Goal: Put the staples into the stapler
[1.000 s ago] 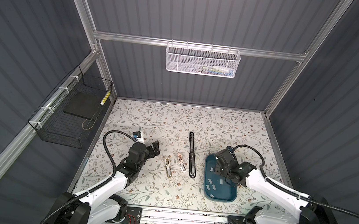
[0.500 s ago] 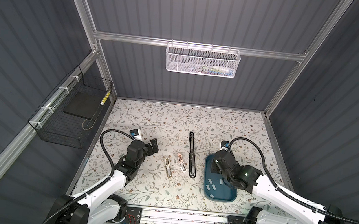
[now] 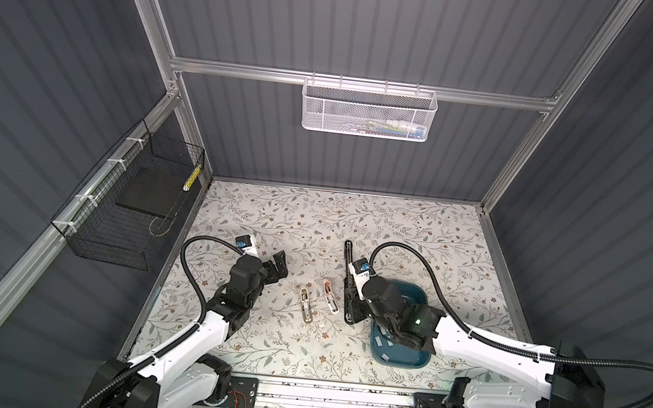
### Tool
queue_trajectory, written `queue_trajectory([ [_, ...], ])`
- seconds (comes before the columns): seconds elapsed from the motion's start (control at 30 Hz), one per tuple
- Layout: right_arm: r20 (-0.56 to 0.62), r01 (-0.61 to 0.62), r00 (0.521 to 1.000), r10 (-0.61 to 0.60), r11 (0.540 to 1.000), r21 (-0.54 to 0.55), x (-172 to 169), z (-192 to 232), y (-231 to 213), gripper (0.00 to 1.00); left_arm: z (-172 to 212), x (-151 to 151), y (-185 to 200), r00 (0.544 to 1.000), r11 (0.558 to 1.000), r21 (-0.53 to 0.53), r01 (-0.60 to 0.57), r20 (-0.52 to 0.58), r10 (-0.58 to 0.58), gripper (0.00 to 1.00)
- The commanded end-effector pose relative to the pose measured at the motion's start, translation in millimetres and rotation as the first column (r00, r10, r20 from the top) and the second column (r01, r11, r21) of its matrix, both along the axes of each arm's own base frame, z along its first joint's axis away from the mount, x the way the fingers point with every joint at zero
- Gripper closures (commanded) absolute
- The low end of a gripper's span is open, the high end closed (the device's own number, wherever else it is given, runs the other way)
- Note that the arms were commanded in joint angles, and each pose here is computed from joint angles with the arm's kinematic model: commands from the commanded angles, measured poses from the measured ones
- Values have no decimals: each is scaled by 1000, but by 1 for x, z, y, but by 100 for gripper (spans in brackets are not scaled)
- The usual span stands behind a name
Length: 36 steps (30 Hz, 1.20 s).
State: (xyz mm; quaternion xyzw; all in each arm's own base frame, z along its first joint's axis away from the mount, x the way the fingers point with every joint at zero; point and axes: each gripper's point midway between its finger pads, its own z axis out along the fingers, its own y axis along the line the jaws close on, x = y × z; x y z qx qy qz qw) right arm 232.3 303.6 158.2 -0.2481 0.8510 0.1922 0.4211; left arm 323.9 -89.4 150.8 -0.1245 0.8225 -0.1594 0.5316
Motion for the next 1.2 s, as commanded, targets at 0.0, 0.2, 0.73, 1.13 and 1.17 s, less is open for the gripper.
queue_trajectory([
  [0.0, 42, -106, 994, 104, 993, 58, -5, 10, 21, 83, 7, 1, 2, 1000, 1000, -3, -3, 22, 3, 0],
  [0.2, 67, -108, 992, 107, 994, 2, 2, -7, 25, 85, 4, 2, 3, 1000, 1000, 5, -8, 15, 8, 0],
  [0.73, 74, -175, 981, 178, 984, -45, 9, -49, 41, 86, -2, 5, -1, 1000, 1000, 6, 4, 1, -4, 0],
  [1.13, 32, -118, 992, 119, 992, -33, 30, -72, 36, 87, -5, 5, 0, 1000, 1000, 19, -1, -3, 1, 0],
  [1.17, 32, -115, 993, 116, 993, -30, 31, -72, 36, 87, -6, 6, 0, 1000, 1000, 19, -2, -5, 2, 0],
])
